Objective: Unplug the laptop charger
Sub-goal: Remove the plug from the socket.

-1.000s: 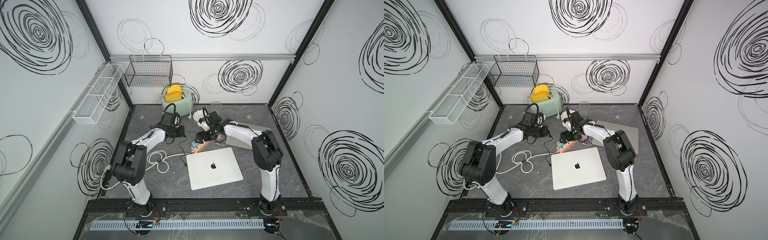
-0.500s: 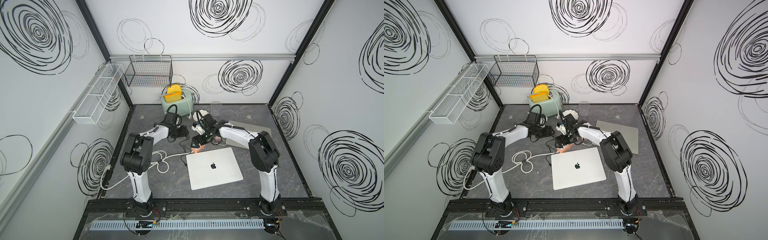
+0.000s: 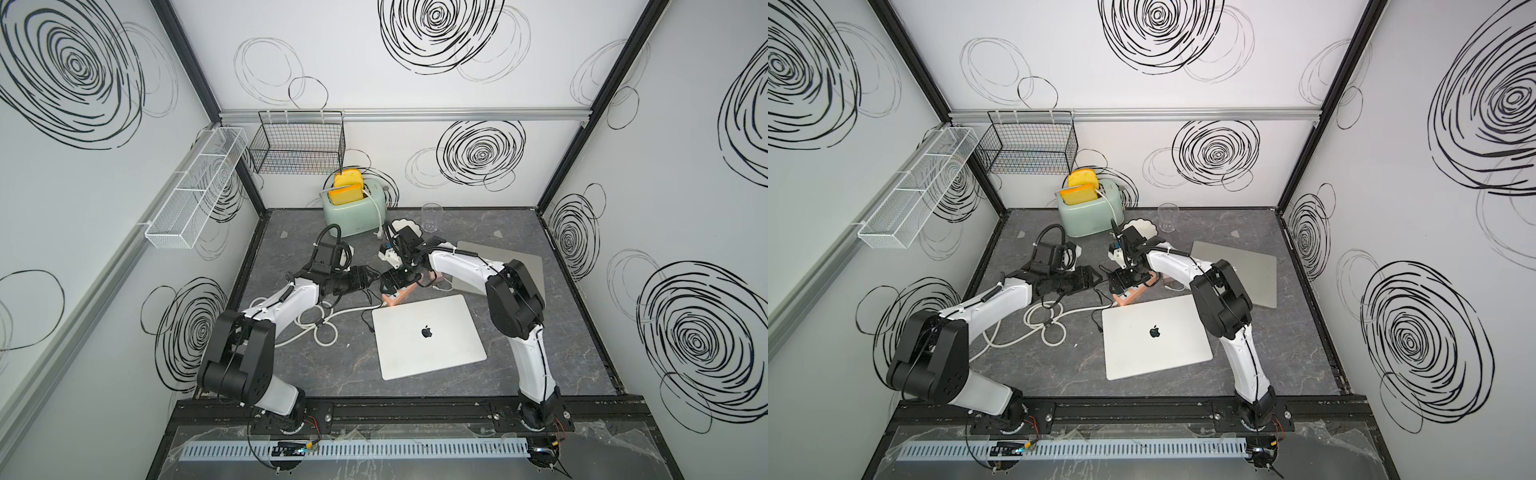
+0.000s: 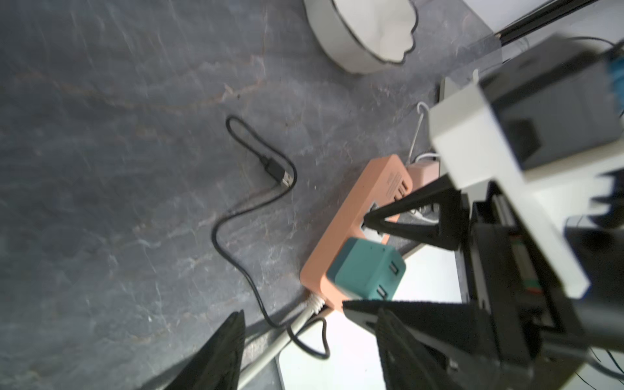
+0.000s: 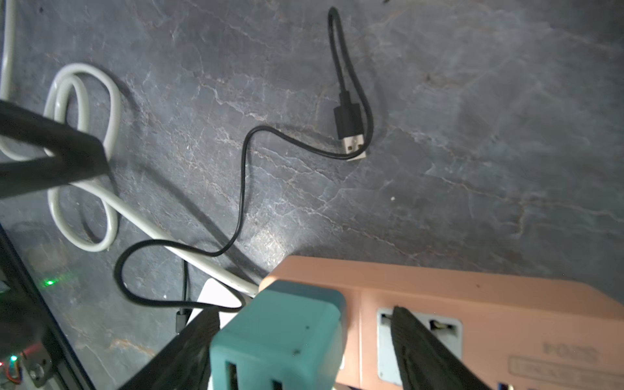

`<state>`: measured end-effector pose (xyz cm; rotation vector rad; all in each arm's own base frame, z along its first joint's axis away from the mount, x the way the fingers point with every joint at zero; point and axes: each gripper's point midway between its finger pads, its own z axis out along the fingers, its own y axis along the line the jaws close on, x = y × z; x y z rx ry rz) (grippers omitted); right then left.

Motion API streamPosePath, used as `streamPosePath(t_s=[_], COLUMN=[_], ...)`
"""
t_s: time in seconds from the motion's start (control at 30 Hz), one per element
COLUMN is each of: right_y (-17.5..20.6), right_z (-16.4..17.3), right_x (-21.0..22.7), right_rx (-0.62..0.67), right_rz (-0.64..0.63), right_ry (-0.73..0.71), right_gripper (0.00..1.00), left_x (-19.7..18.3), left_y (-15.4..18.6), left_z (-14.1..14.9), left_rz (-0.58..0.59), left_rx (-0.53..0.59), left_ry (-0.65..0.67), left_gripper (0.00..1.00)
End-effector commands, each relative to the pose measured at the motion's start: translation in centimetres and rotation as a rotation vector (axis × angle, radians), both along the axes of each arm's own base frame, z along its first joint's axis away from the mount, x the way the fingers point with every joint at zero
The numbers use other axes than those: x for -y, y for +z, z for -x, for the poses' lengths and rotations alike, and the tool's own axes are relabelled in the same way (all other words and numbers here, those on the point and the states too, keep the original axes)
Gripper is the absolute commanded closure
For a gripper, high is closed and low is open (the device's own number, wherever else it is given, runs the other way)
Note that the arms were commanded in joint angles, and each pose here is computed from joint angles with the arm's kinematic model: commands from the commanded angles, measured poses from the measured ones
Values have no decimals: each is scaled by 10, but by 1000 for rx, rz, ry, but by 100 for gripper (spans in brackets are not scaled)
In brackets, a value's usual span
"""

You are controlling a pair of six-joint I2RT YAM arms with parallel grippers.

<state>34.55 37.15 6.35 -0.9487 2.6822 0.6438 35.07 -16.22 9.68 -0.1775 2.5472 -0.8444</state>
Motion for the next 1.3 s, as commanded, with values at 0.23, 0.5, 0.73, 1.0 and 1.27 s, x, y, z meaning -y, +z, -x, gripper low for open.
streamPosePath(t_s=[0.23,0.5,0.73,1.0,1.27], right_y=[-20,5,20,27,36], right_z=[21,-1,-5,-6,-6], right_x=[5,4,4,3,-2], right_rx=[23,-42,-63,-71,-69], right_rz=[165,21,-39,-80,-125], right_ry=[79,-36,-49,-64,-53], right_gripper=[49,73,76,78,78], left_x=[9,17,26,38,50], left_y=[5,2,7,5,3], left_z=[15,22,12,-3,-19], left_rz=[97,171,218,255,264], left_rx=[12,13,76,91,110], left_ry=[16,5,-19,-43,-82], left_gripper=[34,34,33,32,32])
